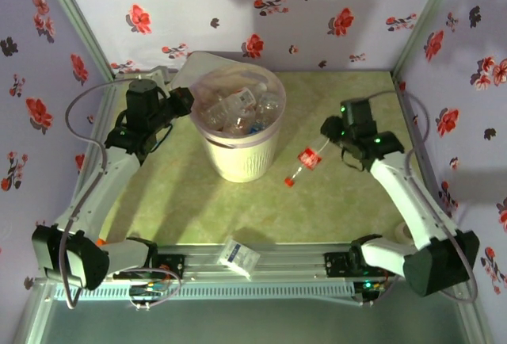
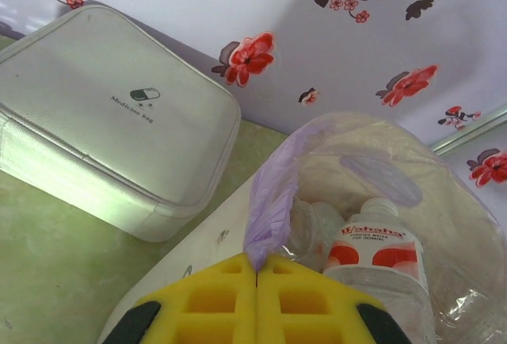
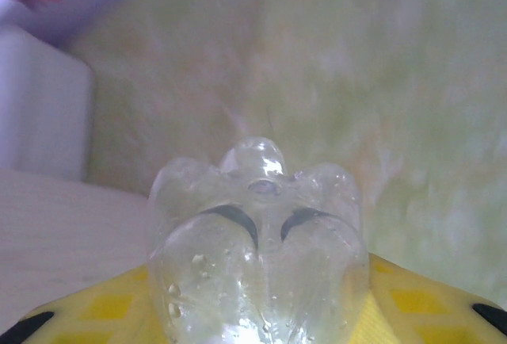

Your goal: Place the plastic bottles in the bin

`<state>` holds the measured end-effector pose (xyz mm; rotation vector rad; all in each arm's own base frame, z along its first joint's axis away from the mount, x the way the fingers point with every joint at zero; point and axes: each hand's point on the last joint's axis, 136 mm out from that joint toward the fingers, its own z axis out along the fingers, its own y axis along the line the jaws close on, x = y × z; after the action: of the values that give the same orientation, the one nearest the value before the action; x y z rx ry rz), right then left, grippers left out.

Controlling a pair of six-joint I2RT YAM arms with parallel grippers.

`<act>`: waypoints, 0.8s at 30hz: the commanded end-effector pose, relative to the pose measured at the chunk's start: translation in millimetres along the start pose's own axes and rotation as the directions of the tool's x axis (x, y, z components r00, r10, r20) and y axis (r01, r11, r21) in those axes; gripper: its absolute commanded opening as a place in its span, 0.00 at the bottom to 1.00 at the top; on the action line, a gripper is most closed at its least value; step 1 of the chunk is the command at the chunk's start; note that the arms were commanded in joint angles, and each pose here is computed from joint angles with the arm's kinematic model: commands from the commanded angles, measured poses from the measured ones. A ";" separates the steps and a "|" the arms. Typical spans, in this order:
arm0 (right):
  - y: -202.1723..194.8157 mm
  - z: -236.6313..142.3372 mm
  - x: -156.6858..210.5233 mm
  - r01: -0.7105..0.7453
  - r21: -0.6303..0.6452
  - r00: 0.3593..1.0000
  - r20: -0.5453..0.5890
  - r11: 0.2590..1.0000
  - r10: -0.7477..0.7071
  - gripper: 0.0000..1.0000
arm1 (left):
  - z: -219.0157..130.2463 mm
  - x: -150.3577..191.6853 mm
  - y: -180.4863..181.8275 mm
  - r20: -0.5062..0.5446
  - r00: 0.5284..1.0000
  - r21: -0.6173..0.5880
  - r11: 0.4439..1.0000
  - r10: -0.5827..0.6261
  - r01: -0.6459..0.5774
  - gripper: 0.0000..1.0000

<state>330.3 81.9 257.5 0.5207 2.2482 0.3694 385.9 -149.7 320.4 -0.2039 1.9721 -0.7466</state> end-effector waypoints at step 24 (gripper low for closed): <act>252.3 -135.3 -85.2 0.595 -0.423 0.772 0.538 0.684 -0.339 0.31 | 14.2 26.9 -0.7 -0.117 0.993 0.029 0.999 -0.020 0.024 0.00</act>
<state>343.2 237.6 523.5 -0.2273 1.5989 0.6275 395.2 -160.2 319.9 -0.1785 1.9839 -0.7865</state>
